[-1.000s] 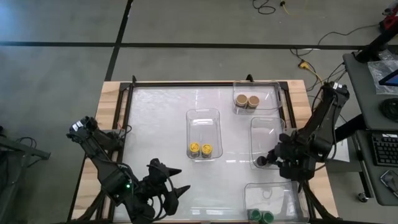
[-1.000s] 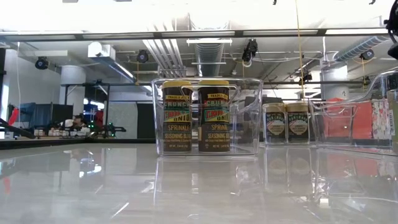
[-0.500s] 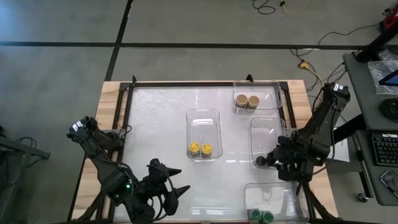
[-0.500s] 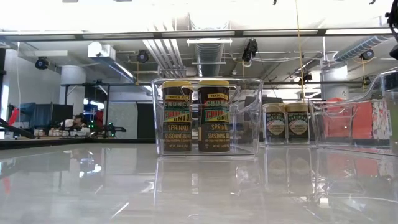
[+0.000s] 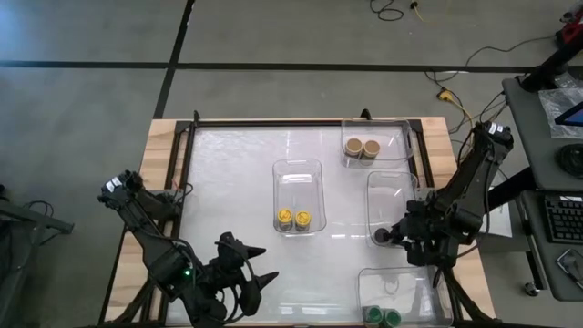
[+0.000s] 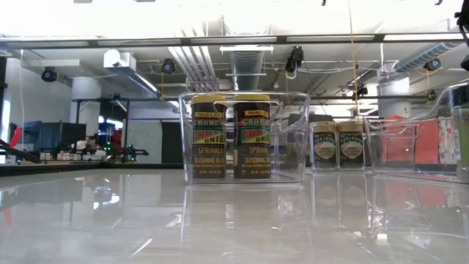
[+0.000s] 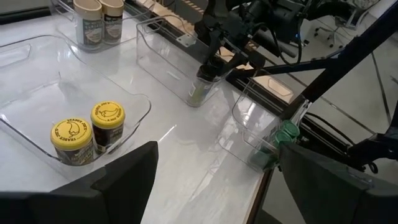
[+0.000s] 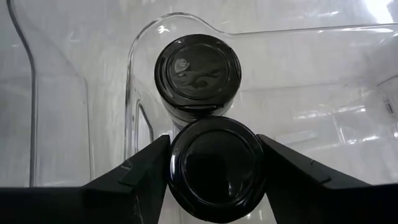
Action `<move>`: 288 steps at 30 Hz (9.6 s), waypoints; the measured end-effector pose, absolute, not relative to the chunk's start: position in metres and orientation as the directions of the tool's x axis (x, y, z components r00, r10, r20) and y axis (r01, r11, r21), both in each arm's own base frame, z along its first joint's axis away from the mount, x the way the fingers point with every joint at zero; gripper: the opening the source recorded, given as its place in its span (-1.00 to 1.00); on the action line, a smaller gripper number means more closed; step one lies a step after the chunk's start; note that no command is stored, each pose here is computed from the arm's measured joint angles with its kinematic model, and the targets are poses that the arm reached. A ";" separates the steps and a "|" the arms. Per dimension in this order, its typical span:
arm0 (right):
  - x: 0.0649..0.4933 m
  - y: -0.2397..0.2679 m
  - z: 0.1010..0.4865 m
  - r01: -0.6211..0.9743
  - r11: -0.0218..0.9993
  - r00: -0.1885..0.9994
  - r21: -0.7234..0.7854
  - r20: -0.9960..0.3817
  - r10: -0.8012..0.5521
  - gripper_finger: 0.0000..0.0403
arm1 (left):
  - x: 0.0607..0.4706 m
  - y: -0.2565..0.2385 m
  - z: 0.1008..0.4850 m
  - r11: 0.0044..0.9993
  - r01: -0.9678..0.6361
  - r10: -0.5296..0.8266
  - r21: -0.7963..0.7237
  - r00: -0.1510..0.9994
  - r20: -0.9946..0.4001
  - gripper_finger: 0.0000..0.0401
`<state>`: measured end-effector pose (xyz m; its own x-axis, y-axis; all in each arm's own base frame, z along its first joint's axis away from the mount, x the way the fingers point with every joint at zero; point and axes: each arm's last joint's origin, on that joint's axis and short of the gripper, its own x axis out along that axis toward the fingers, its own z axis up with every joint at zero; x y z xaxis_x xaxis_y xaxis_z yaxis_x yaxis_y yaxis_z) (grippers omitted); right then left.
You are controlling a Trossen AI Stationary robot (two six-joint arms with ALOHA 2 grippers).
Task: Sort spices by type
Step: Put the black seasoning bottle into the middle right transparent bin, then return to Home Position
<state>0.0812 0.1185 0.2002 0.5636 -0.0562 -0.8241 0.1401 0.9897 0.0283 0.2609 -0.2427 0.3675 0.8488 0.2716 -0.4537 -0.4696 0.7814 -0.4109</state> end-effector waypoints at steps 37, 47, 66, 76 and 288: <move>0.082 0.120 0.223 0.115 0.986 0.611 0.124 -0.791 0.028 0.18 | 0.261 -0.241 0.366 0.787 -0.477 0.281 -0.390 0.841 -0.462 0.57; 0.076 0.102 0.251 0.284 0.958 0.613 0.044 -0.776 -0.146 0.18 | 0.263 -0.238 0.366 0.791 -0.482 0.291 -0.377 0.838 -0.462 0.57; 0.139 0.112 0.273 0.113 0.988 0.806 0.105 -0.591 -0.029 0.09 | 0.319 -0.215 0.353 0.836 -0.306 0.141 -0.456 0.922 -0.360 0.57; 0.160 0.091 0.323 -0.005 0.999 0.973 -0.038 -0.231 -0.004 -0.32 | 0.340 -0.157 0.336 0.905 -0.008 -0.067 -0.425 0.985 -0.161 0.57; 0.098 -0.002 0.184 -0.096 0.987 0.981 0.131 0.180 0.071 -0.91 | 0.096 -0.015 0.171 0.984 0.109 -0.104 -0.142 0.994 0.045 0.57</move>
